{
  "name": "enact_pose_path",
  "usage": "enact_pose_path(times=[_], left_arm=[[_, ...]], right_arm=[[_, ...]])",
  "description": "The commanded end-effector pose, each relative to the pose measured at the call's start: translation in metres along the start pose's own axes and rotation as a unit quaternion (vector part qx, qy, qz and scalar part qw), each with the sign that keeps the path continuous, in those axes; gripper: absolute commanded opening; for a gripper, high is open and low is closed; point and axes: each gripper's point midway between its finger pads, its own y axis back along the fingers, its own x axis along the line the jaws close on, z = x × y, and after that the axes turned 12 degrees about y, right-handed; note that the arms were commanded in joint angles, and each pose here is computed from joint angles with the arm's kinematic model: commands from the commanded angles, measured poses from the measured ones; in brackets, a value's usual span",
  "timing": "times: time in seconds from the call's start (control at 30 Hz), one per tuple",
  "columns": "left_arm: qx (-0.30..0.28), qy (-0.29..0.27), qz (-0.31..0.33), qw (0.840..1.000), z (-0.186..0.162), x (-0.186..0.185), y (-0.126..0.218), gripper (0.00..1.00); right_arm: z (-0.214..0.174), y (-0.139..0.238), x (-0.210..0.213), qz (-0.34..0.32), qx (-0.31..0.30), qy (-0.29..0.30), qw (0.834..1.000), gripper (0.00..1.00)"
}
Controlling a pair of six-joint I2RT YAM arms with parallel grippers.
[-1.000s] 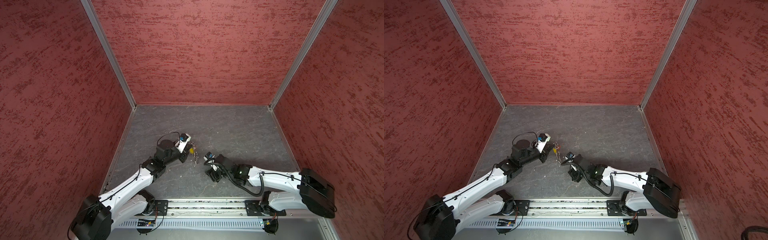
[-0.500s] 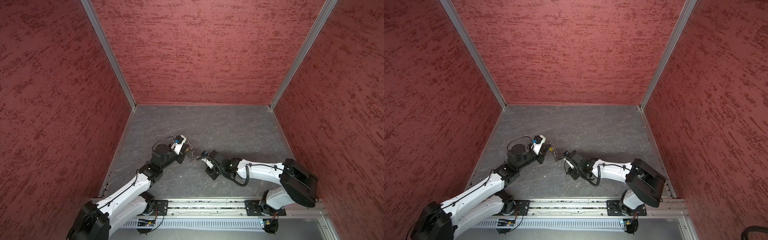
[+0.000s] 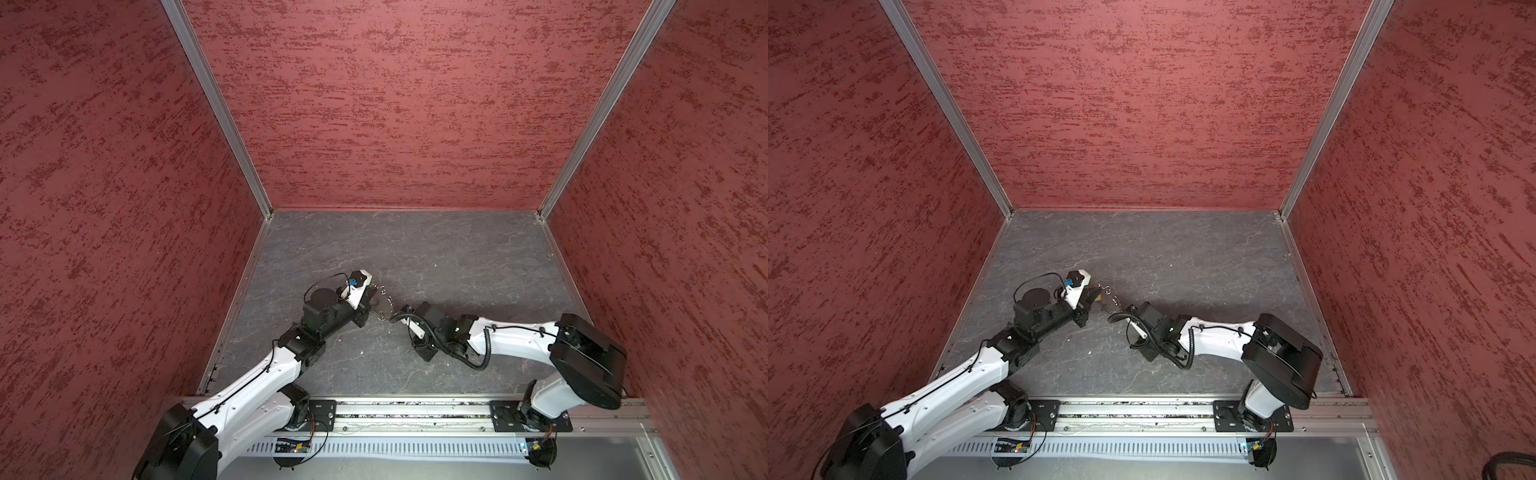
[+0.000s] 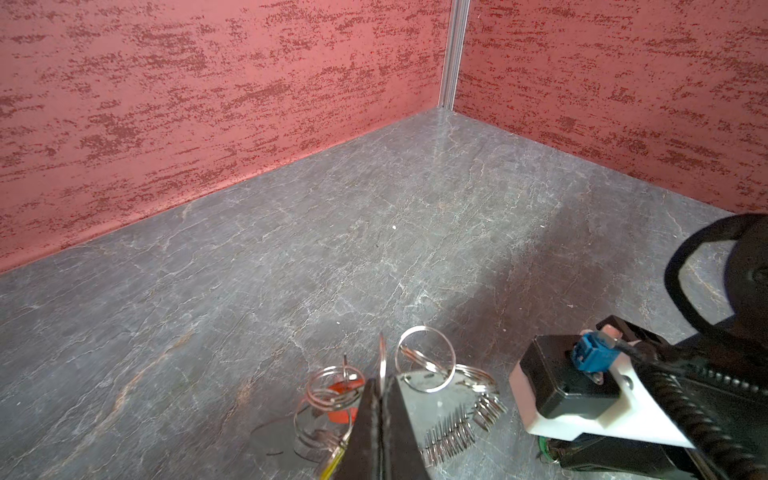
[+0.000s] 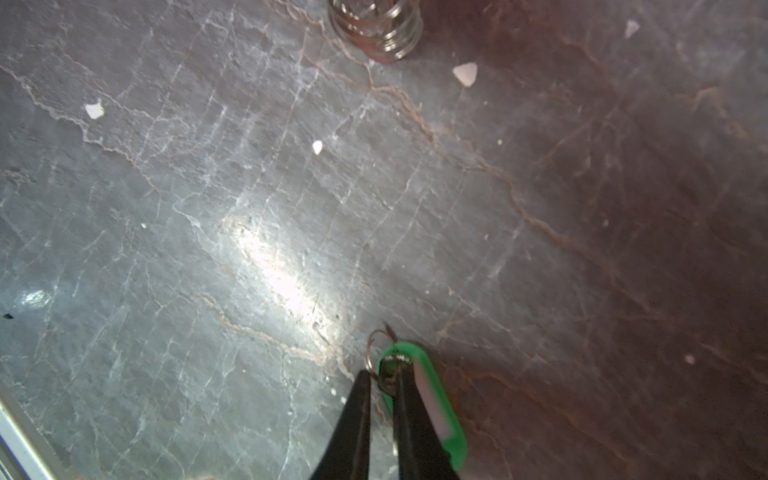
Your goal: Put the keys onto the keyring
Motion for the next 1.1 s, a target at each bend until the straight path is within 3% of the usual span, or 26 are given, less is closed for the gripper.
enact_pose_path(times=[0.0, 0.47, 0.73, 0.9, 1.07], left_arm=[[-0.029, -0.002, 0.000, 1.000, 0.015, -0.001, 0.003, 0.00], [-0.027, -0.002, -0.004, 1.000, 0.014, -0.001, 0.001, 0.00], [-0.025, -0.003, -0.005, 1.000, 0.013, -0.002, 0.001, 0.00], [-0.020, -0.007, -0.018, 1.000, 0.011, -0.006, 0.000, 0.00], [-0.012, -0.031, -0.079, 0.996, 0.007, -0.031, 0.000, 0.00]], right_arm=[[0.013, 0.002, -0.006, -0.015, -0.013, 0.003, 1.000, 0.12], [0.021, -0.002, -0.008, -0.022, -0.023, -0.001, 0.999, 0.11], [0.020, -0.001, -0.009, -0.024, -0.020, 0.000, 1.000, 0.02], [0.028, 0.020, -0.015, -0.041, -0.039, 0.000, 0.998, 0.00], [0.044, 0.061, -0.021, -0.062, -0.092, 0.003, 0.994, 0.00]])
